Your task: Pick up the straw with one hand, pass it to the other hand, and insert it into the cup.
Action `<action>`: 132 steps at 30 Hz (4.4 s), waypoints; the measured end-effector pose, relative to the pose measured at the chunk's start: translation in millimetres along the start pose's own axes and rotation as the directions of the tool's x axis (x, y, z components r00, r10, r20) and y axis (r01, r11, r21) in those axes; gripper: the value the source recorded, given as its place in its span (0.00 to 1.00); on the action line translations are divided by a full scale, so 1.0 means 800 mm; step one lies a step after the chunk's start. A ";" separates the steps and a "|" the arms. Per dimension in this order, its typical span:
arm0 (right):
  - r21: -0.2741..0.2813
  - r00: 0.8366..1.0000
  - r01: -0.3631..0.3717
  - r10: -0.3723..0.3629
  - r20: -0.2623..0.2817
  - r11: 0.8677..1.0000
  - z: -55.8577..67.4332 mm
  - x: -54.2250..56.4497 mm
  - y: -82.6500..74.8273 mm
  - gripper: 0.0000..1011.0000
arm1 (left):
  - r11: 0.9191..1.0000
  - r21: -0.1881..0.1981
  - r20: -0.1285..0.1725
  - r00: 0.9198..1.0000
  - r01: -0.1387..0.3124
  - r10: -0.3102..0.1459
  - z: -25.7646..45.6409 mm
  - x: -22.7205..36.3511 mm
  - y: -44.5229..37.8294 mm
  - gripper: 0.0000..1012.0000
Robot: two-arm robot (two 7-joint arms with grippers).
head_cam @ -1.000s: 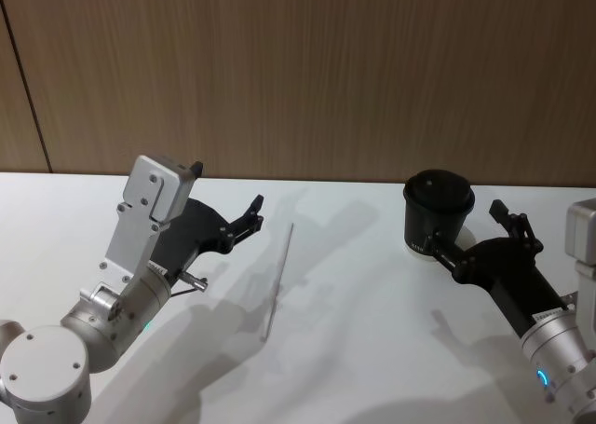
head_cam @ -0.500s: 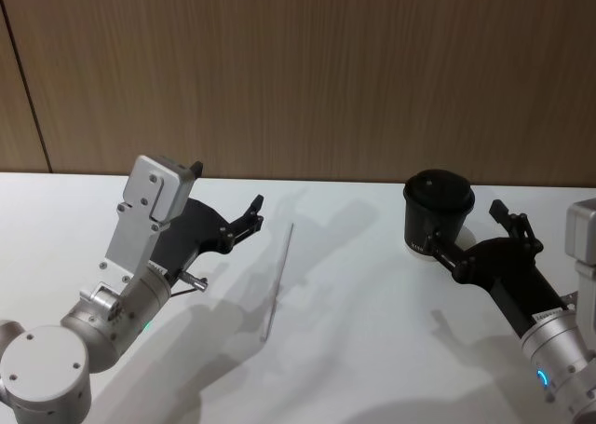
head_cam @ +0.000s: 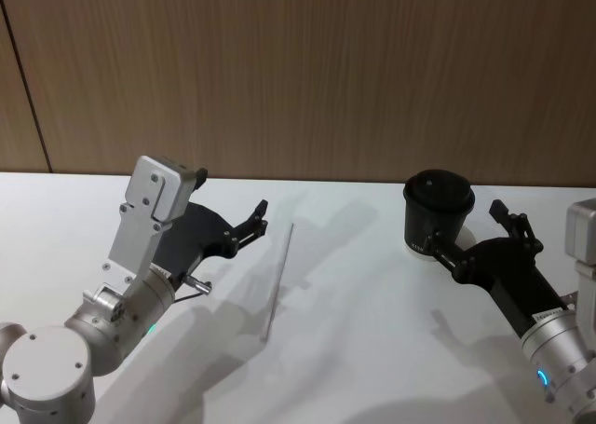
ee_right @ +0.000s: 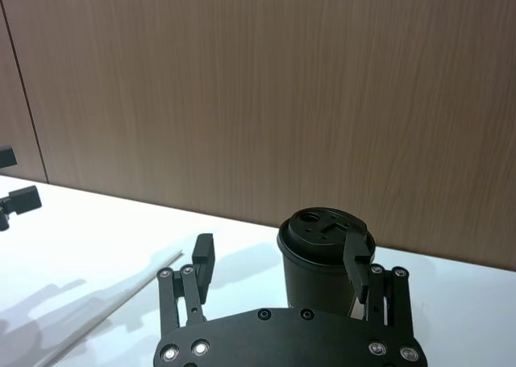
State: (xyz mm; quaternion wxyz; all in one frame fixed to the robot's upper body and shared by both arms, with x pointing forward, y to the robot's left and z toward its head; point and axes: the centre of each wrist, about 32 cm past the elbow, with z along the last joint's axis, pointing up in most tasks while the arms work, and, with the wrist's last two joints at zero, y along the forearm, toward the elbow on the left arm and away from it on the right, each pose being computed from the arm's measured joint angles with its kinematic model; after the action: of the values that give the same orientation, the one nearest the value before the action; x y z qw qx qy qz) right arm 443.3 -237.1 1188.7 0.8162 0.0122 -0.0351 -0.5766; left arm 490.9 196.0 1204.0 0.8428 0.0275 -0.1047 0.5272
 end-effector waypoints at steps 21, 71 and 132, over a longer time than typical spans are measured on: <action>0.000 1.000 0.000 0.000 0.000 1.000 0.000 0.000 0.000 0.99 | 0.988 0.154 -0.074 0.997 0.009 0.002 0.0173 -0.0224 0.015 0.99; 0.000 1.000 0.000 0.000 0.000 1.000 0.000 0.000 0.000 0.99 | 0.939 0.341 -0.190 0.981 0.030 0.038 -0.0047 -0.0725 0.015 0.99; 0.000 1.000 0.000 0.000 0.000 1.000 0.000 0.000 0.000 0.99 | 0.918 0.395 -0.299 0.949 0.030 0.098 -0.0142 -0.0957 0.001 0.99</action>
State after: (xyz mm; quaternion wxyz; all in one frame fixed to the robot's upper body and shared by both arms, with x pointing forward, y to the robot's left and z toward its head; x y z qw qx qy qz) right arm 443.3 -237.1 1188.7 0.8162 0.0122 -0.0351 -0.5766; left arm 459.5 130.5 1177.1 0.8163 0.1111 0.1379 0.5498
